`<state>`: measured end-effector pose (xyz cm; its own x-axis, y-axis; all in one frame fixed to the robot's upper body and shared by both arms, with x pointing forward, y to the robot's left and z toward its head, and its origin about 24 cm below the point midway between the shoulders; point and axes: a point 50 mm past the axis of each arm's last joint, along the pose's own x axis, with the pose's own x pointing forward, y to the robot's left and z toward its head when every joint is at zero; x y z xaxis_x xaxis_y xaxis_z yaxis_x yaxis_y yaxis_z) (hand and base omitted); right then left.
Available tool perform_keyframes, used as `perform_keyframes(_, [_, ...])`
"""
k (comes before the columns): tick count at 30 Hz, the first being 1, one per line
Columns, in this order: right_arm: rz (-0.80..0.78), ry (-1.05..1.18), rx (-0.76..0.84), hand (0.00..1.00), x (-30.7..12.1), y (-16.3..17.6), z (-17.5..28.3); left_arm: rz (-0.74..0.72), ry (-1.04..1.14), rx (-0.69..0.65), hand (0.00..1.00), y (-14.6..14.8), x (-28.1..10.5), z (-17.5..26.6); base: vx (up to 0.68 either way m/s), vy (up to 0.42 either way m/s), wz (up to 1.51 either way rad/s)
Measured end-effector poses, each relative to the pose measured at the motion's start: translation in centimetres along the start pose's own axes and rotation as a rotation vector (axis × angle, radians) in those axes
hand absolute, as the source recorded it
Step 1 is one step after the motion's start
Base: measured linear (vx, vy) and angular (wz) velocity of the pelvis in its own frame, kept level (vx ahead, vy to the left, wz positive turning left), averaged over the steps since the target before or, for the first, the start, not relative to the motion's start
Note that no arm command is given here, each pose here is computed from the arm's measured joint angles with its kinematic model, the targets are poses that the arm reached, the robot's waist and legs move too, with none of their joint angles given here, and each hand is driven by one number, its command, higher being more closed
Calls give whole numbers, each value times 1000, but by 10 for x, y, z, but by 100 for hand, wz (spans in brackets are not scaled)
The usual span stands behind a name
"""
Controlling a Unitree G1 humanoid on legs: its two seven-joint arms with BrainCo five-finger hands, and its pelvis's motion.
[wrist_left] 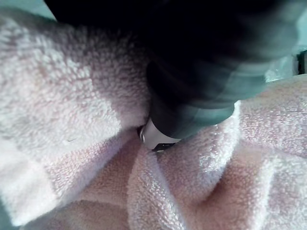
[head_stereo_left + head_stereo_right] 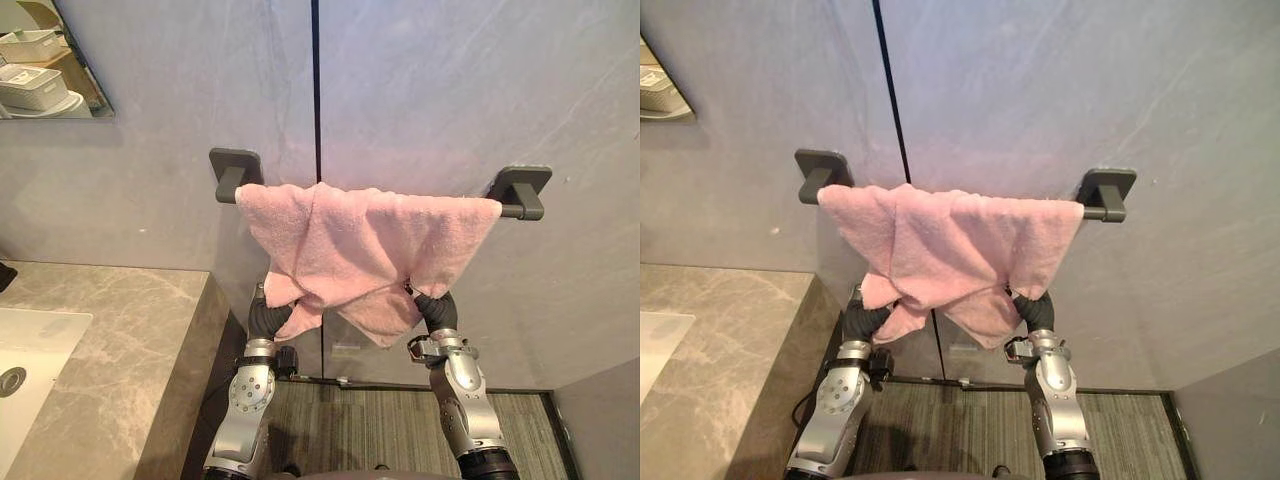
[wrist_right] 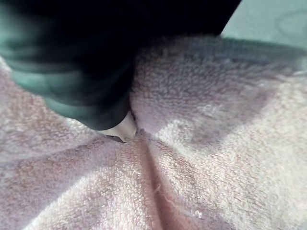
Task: Organize washtable
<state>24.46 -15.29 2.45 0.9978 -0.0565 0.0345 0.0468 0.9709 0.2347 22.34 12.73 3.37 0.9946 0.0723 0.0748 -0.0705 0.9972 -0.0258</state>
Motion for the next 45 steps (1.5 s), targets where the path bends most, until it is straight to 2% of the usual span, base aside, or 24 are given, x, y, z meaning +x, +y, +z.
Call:
perform_keyframes(7, [-12, 0, 6, 100, -1, -1, 0, -6, 29, -66, 100, -1, -1, -4, 0, 0, 0])
perform_keyframes(14, [-12, 12, -29, 100, -4, -1, -5, 17, 174, -114, 100, 0, -8, -35, 0, 0, 0])
perform_keyframes(28, [-1, 47, -133, 100, -3, 1, -18, 6, 306, -87, 100, 1, -18, -65, -4, -3, 1])
perform_keyframes(29, [-8, 52, -135, 100, -4, 1, -19, 7, 305, -87, 0, 1, -18, -65, 0, 0, 0])
perform_keyframes(30, [-26, 54, -138, 100, -4, 0, -20, 9, 314, -84, 0, 2, -19, -67, 0, 0, 0])
perform_keyframes(31, [-33, 55, -137, 0, -4, -1, -20, 9, 320, -82, 0, 2, -19, -69, 0, 0, 0])
perform_keyframes(45, [-210, 152, -173, 0, -17, -28, -38, 80, 362, -61, 0, 16, -23, -75, -3, -7, 0])
